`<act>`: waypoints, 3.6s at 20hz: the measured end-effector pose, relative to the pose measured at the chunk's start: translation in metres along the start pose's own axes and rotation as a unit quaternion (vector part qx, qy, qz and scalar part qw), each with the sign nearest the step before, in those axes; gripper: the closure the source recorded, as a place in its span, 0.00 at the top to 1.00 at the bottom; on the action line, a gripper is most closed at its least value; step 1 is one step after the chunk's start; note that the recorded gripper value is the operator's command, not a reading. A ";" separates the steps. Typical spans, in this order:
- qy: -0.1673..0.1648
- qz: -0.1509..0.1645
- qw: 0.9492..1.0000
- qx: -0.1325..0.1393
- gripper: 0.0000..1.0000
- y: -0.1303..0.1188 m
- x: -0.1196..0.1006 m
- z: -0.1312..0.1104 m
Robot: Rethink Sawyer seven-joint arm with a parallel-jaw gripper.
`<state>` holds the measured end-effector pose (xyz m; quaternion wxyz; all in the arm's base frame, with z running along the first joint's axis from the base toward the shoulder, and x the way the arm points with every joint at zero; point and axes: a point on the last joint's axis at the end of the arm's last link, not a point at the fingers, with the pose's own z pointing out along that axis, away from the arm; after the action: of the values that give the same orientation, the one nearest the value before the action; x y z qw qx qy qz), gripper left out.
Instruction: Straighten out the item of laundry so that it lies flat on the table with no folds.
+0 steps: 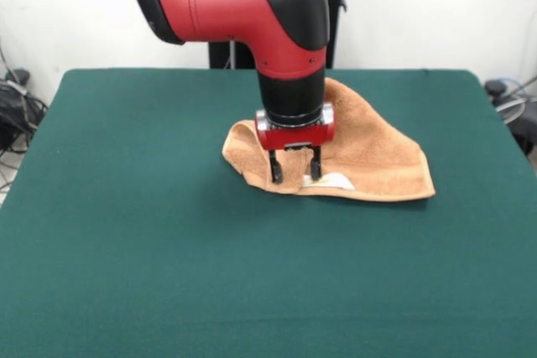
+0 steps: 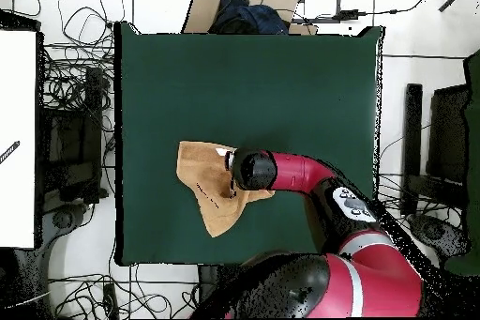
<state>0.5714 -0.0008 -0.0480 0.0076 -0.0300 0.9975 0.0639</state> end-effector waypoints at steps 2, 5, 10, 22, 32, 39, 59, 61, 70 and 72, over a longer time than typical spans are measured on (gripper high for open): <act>0.000 0.001 1.000 0.000 1.00 -0.001 0.000 0.000; 0.000 0.001 1.000 0.000 1.00 -0.001 0.000 0.000; -0.002 0.005 1.000 0.001 0.00 -0.006 -0.001 0.000; -0.003 0.009 1.000 0.001 0.00 -0.011 -0.002 -0.001; -0.003 0.008 1.000 0.001 0.00 -0.011 0.001 -0.006; 0.003 0.011 1.000 0.001 0.00 -0.012 0.017 -0.026; 0.013 0.026 0.999 -0.020 1.00 -0.014 0.038 -0.032; 0.013 0.026 0.999 -0.021 1.00 -0.013 0.037 -0.032; 0.012 0.025 0.999 -0.022 0.00 -0.011 0.037 -0.032; 0.012 0.025 0.999 -0.022 0.00 -0.011 0.037 -0.032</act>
<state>0.5351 -0.0183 -0.0186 -0.0071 -0.0063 0.9963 0.0859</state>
